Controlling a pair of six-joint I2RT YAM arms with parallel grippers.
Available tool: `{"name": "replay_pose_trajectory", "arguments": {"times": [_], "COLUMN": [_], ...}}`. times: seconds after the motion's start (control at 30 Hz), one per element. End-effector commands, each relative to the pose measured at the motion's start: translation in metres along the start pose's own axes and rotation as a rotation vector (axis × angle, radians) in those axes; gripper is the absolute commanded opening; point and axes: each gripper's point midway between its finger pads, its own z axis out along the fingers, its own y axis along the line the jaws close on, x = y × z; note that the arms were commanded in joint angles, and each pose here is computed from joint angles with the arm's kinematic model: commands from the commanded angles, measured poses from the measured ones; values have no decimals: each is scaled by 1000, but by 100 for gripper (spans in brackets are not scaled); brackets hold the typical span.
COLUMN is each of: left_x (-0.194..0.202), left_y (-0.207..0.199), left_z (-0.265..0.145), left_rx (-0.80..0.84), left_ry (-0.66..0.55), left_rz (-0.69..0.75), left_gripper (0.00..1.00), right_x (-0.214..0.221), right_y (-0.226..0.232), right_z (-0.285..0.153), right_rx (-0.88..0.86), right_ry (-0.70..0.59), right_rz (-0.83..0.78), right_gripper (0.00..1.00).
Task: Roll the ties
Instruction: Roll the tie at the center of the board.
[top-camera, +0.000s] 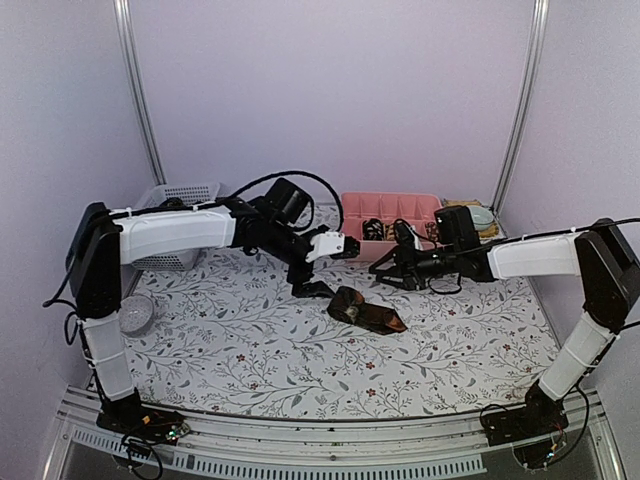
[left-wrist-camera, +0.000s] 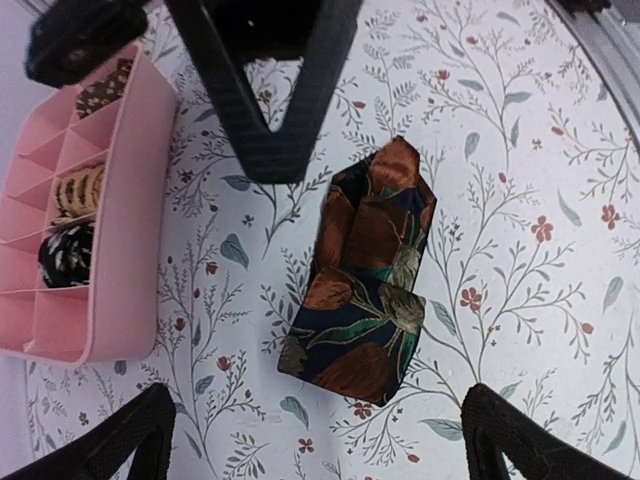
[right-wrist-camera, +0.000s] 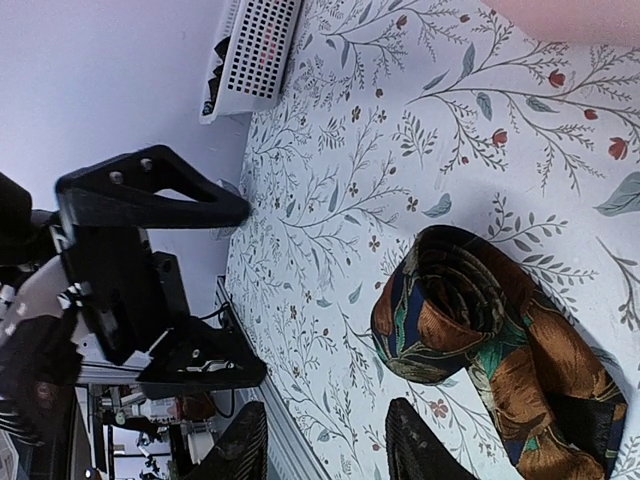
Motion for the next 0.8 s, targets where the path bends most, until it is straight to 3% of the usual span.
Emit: {"name": "replay_pose_trajectory", "arguments": {"times": [0.0, 0.2, 0.53, 0.77], "left_x": [48, 57, 57, 62], "left_y": [-41, -40, -13, -15], "left_z": [35, 60, 78, 88], "left_rx": [244, 229, 49, 77], "left_ry": [138, 165, 182, 194], "left_rz": [87, 147, 178, 198], "left_gripper": [100, 100, 100, 100], "right_x": [2, 6, 33, 51], "right_y": [-17, -31, -73, -88], "right_z": [-5, -11, 3, 12], "right_rx": [1, 12, 34, 48], "right_ry": [20, 24, 76, 114], "right_rz": [34, 63, 143, 175], "right_gripper": [40, 40, 36, 35]}}
